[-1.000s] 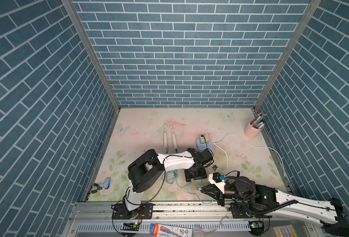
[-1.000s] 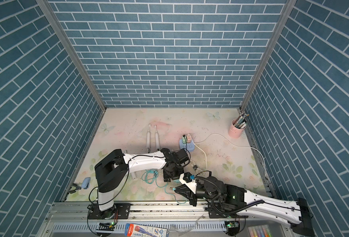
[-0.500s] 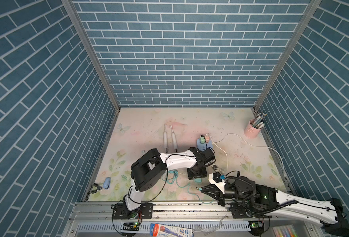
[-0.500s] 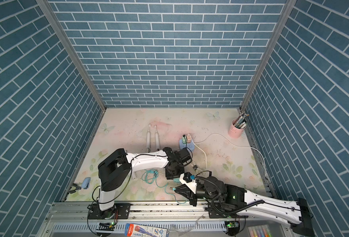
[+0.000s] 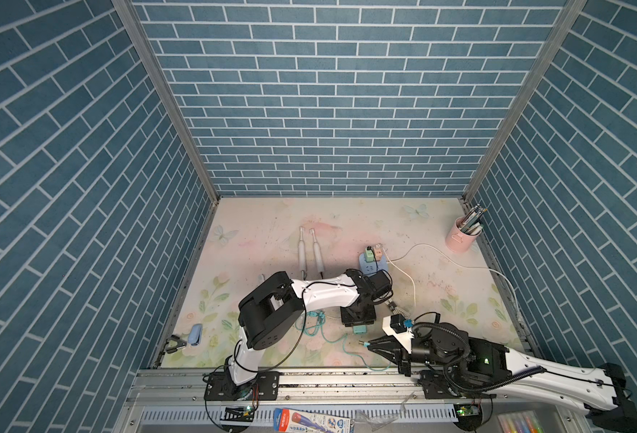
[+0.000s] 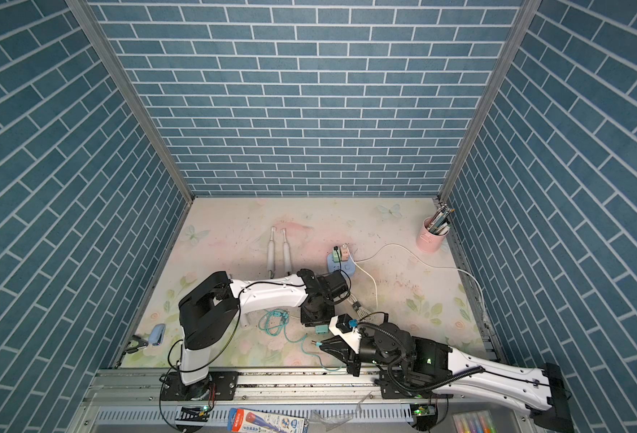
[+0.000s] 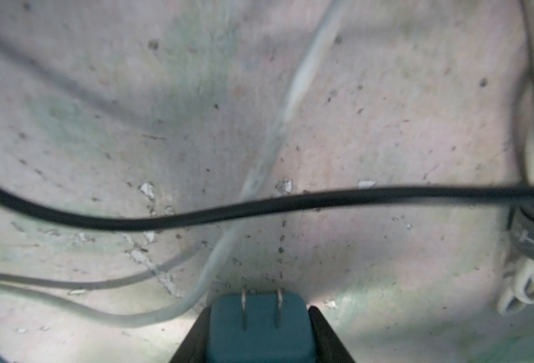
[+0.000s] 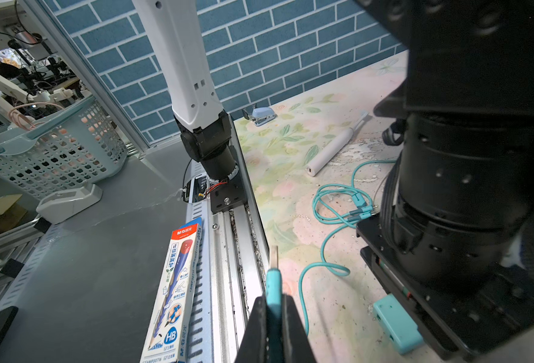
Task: Charge the electric toothbrush
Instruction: Pick up the plug from the center of the board, then insert the charging cable into the plug.
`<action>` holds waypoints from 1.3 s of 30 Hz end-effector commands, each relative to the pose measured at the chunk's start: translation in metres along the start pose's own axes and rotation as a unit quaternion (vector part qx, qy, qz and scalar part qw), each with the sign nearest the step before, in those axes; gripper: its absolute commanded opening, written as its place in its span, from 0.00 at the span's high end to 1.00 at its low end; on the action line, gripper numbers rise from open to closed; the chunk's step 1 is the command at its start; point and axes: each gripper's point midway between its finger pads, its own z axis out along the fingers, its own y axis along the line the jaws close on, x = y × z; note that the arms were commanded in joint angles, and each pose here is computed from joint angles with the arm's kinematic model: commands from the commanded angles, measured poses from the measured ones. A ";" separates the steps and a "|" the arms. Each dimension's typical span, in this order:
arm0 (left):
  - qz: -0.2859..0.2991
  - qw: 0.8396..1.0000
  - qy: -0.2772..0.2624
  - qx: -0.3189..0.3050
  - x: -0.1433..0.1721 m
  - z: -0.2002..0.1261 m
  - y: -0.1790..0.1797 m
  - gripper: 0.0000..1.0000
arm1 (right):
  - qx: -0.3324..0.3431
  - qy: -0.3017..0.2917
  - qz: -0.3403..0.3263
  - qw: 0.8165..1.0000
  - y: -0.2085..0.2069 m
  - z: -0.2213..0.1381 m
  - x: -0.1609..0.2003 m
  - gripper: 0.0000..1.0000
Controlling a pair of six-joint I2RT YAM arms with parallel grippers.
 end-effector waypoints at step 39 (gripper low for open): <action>-0.278 0.889 -0.015 0.364 -0.033 -0.136 0.080 1.00 | 0.214 0.049 -0.174 0.960 -0.068 0.046 -0.046 1.00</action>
